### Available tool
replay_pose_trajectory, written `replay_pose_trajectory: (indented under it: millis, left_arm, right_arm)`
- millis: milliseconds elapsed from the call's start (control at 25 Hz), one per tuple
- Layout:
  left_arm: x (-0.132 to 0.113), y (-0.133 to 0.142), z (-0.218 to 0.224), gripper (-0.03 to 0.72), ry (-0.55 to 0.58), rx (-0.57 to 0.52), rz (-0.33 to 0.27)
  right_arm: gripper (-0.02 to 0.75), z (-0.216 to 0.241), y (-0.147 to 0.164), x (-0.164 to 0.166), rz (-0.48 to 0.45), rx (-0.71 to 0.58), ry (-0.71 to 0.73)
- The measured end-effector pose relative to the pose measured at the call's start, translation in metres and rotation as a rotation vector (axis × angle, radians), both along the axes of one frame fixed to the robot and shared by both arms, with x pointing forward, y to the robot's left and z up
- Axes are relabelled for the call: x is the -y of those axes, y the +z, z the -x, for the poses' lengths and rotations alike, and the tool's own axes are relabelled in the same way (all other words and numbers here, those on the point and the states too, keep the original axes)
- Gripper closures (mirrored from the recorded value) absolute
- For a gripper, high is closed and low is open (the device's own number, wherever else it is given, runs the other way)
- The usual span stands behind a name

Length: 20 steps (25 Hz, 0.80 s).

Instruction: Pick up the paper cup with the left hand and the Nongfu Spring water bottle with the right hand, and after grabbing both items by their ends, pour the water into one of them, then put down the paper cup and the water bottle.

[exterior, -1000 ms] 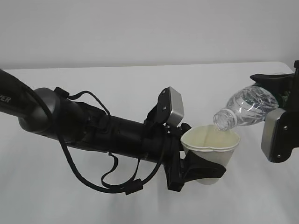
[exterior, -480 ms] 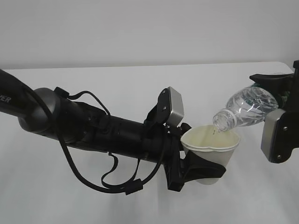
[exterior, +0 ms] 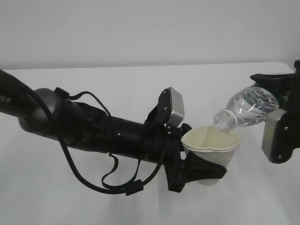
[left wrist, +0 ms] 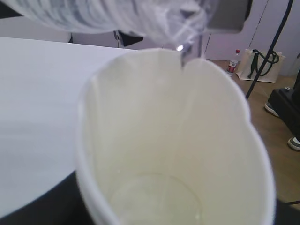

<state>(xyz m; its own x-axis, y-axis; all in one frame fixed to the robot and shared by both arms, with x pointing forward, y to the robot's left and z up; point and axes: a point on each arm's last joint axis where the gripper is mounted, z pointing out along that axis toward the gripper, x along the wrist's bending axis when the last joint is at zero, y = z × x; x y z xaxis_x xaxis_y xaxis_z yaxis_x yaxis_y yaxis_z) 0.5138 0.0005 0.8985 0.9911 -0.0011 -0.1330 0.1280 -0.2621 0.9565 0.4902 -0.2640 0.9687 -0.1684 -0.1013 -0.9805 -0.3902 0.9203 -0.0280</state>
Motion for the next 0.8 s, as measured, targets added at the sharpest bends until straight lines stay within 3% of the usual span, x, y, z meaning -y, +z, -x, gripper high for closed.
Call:
replay_pose_trajectory:
  millis: [800]
  left_arm:
    - [0.0000, 0.0000, 0.0000, 0.267, 0.000, 0.000, 0.000]
  right_arm:
    - [0.316, 0.0000, 0.0000, 0.0000, 0.016, 0.007, 0.004]
